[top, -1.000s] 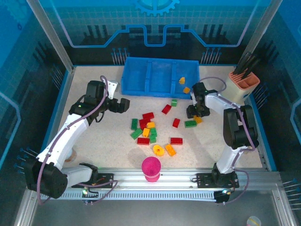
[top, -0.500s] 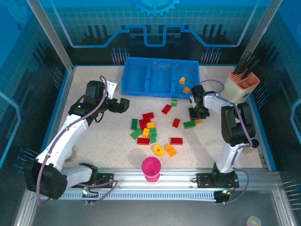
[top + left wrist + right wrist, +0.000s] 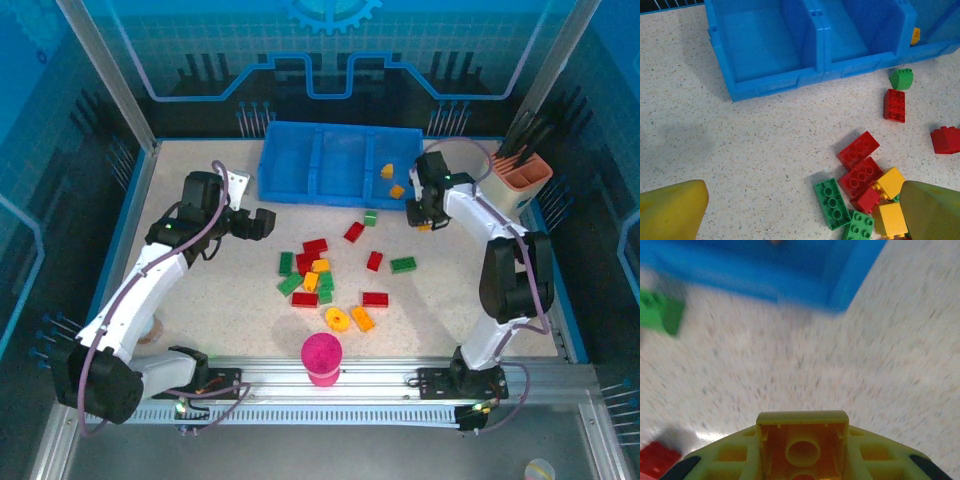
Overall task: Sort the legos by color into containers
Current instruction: Place the lego in the container.
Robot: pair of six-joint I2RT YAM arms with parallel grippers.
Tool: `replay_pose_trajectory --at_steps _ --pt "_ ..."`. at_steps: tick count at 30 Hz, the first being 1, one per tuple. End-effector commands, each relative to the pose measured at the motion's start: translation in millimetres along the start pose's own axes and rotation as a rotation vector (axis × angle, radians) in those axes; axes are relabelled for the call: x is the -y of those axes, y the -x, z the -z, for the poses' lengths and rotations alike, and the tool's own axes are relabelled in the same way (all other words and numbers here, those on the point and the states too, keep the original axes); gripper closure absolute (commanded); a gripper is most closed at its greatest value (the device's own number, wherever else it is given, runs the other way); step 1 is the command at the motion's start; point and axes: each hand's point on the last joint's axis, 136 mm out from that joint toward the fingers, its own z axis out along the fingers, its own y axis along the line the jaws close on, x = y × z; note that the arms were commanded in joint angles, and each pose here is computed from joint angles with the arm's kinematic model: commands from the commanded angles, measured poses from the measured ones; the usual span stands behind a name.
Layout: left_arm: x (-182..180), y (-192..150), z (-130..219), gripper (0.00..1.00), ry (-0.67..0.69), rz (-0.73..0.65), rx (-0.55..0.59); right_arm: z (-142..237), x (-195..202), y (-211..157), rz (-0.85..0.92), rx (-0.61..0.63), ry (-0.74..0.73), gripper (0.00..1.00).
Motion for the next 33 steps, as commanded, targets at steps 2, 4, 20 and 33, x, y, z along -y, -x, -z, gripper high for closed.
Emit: replay_pose_trajectory --at_steps 2,4,20,33 --pt "1.8 -2.0 -0.1 0.01 -0.001 -0.026 -0.004 5.6 -2.4 44.2 0.015 0.130 -0.006 0.74" --pt "0.9 -0.9 -0.7 0.01 0.002 -0.028 -0.005 -5.2 -4.6 60.3 0.015 0.148 -0.006 0.74" --pt "-1.8 -2.9 -6.1 0.01 0.013 -0.033 -0.024 -73.2 -28.4 153.4 0.004 0.194 0.003 0.74" --pt "-1.8 -4.2 -10.4 0.01 0.009 -0.035 -0.043 -106.2 -25.7 175.9 -0.025 0.188 -0.003 0.70"
